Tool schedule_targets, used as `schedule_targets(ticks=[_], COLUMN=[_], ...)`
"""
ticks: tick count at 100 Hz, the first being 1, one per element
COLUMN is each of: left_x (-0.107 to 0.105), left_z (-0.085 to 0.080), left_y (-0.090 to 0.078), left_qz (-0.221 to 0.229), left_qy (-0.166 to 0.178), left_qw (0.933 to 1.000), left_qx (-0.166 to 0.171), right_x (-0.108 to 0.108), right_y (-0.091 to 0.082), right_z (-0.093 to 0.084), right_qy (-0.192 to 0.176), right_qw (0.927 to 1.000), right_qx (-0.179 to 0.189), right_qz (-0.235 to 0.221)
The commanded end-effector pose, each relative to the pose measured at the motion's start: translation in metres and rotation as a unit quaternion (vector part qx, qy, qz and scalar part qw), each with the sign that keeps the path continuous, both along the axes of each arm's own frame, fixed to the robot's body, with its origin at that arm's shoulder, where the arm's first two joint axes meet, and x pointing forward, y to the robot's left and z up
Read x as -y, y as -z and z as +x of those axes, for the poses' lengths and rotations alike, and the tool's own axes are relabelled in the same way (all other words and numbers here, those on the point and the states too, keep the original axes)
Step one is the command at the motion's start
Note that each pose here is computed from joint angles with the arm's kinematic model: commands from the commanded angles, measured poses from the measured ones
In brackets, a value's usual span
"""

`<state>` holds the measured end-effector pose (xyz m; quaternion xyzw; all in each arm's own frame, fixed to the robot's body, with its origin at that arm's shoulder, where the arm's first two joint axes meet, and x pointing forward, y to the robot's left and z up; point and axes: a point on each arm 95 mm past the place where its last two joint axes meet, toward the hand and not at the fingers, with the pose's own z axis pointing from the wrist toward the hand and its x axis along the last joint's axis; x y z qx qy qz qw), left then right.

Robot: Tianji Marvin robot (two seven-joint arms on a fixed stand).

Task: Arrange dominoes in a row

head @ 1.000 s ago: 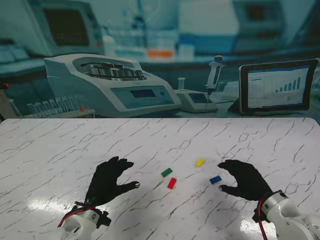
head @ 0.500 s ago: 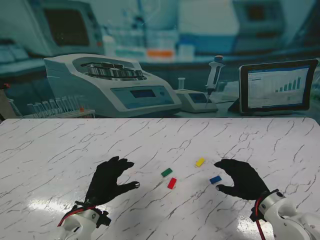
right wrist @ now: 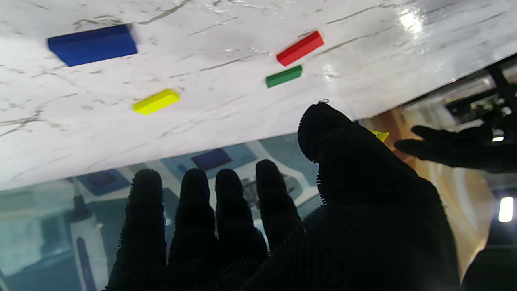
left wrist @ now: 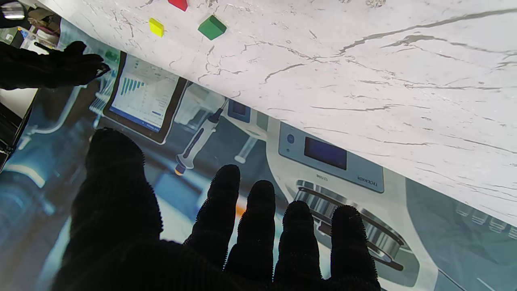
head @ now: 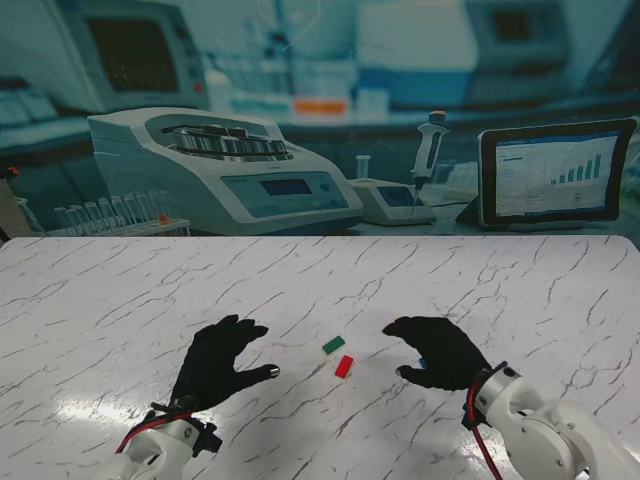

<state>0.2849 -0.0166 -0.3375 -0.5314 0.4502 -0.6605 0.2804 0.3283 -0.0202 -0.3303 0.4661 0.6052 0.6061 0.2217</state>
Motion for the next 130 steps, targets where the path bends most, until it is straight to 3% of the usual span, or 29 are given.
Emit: schedule_targets(ticks=[1,25,51,130], left_x=[0.002,0.0,-0.004,-0.006], left_z=[-0.002,-0.003,-0.005,-0.008], left_y=[0.002,0.004,0.006,0.009], left_qz=[-0.007,-0.01,-0.013,-0.025], left_qy=[0.01,0.003,-0.006,-0.017], left_qw=[0.9999,0.9999,0.9999,0.9995], left_qx=[-0.005,-0.005,-0.004,-0.005], right_x=[-0.012,-0.042,-0.062,-0.083], right_y=[0.004,0.021,0.04,0.078], right_z=[-0.001,0.006,0.011,0.017], right_qy=[-0.014,-0.042,-0.049,-0.053], right_qw=[0.9999,0.999,0.9987,0.9984], right_qx=[-0.002,-0.012,-0.014,0.021], right_qz=[0.005,0.012,0.009,-0.007])
